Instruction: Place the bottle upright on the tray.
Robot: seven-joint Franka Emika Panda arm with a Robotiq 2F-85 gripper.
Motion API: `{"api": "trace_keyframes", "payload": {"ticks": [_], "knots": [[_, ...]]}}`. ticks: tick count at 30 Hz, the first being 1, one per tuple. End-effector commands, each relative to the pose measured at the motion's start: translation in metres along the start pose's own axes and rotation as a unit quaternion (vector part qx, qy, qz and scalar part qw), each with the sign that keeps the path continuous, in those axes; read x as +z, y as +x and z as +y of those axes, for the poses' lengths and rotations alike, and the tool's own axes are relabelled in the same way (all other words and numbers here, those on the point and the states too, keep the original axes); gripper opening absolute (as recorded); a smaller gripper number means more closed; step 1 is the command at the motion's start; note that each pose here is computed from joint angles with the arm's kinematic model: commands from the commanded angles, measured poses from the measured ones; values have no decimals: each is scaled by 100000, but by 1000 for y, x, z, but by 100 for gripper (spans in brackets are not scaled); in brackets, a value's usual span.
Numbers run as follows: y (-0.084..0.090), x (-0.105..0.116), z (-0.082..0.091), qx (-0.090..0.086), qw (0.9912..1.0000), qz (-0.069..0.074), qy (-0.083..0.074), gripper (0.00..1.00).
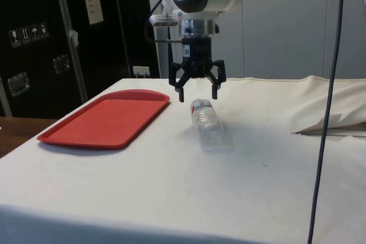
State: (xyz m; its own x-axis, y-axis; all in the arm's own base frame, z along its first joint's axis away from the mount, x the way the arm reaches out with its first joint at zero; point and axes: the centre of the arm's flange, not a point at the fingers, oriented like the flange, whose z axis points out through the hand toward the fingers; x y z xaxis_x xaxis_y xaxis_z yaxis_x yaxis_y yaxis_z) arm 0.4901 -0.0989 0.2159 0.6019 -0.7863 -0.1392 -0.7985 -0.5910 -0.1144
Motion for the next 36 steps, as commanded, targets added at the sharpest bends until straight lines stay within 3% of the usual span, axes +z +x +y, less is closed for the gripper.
{"api": "trace_keyframes", "payload": {"ticks": [1,2,8,9,11,16,19,21,28,29,36], "knots": [[1,1,1,637,99997,-267,-206,100],[0,0,0,247,100000,-77,-37,100],[2,3,2,2133,99973,-766,-552,100],[1,1,3,1646,99985,-492,-324,100],[3,5,3,2793,99954,-952,-731,100],[4,9,2,3790,99914,-1393,-926,100],[4,9,2,3668,99918,-1246,-1172,100],[7,12,1,4470,99872,-2072,-1179,100],[14,15,1,5598,99788,-3125,-1157,100],[13,15,1,5356,99809,-2695,-1478,100],[16,15,3,6640,99695,-4033,-805,100]]}}
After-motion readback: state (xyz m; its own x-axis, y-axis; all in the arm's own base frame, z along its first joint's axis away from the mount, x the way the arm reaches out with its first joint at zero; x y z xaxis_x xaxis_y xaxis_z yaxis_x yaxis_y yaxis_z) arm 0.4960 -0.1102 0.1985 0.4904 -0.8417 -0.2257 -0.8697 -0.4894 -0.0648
